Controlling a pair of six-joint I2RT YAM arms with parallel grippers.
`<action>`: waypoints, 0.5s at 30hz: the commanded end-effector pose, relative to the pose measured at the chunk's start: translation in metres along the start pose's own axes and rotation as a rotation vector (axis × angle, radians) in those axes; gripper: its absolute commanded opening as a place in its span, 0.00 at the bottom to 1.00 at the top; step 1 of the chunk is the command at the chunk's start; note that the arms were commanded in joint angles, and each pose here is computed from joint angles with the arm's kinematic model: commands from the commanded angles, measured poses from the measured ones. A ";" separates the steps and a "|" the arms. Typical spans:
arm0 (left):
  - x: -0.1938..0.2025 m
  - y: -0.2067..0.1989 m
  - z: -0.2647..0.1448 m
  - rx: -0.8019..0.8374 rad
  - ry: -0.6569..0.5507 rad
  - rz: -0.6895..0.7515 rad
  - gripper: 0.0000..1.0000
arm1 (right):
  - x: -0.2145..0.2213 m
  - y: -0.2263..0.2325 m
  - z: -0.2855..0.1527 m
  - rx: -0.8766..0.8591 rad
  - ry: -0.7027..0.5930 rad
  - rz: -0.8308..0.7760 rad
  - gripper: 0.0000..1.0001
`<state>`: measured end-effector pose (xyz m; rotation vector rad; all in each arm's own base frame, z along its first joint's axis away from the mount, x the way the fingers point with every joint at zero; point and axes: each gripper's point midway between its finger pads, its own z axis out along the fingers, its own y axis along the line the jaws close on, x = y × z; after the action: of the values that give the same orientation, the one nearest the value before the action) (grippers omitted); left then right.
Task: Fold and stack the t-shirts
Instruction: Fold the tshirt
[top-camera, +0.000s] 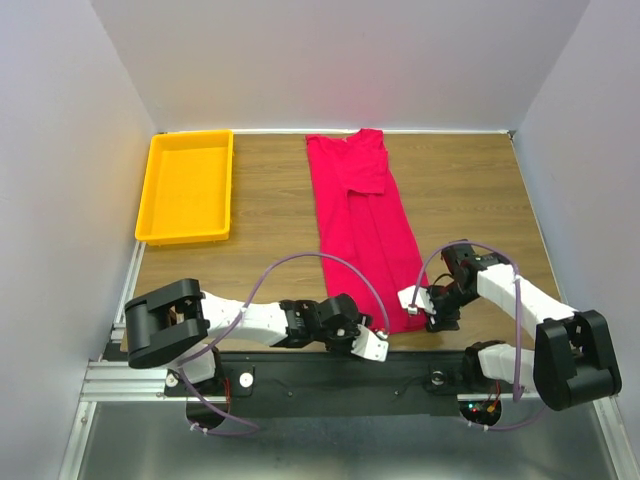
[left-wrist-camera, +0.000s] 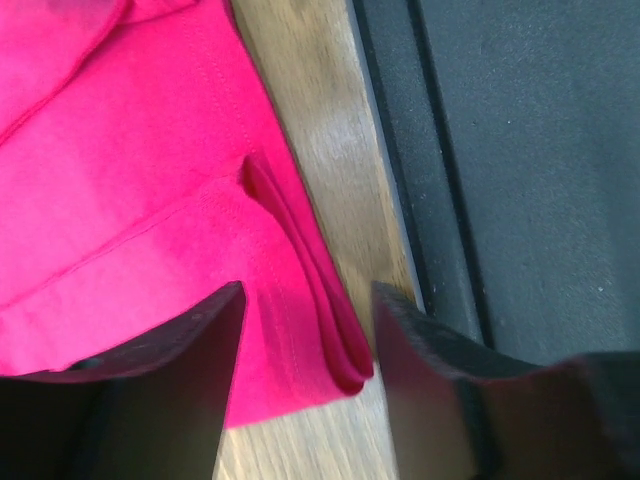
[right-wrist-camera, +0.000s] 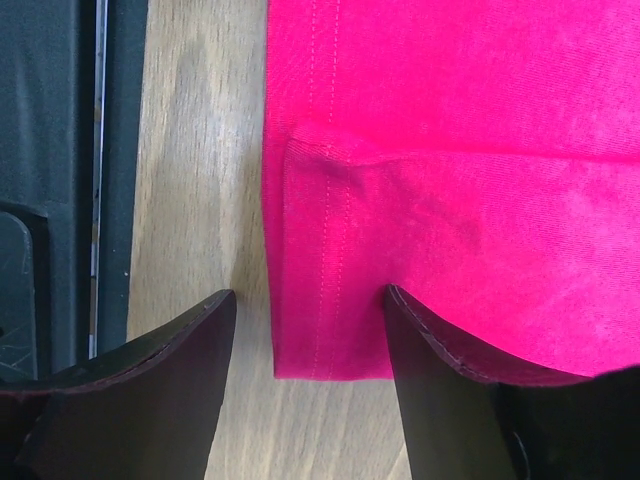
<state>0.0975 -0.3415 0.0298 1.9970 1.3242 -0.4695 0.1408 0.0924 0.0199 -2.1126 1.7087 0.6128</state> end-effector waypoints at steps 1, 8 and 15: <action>-0.017 0.010 0.006 -0.015 -0.040 0.024 0.60 | -0.004 -0.006 -0.006 0.000 -0.005 -0.023 0.66; -0.012 0.010 0.013 -0.007 -0.012 0.027 0.42 | -0.006 -0.009 -0.007 0.009 -0.011 -0.018 0.65; -0.007 0.012 0.017 -0.012 0.017 0.031 0.13 | -0.009 -0.013 -0.010 0.022 -0.020 -0.023 0.65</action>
<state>0.1042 -0.3558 0.0219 2.0136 1.3175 -0.4443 0.1446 0.0934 0.0223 -2.1182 1.6971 0.6096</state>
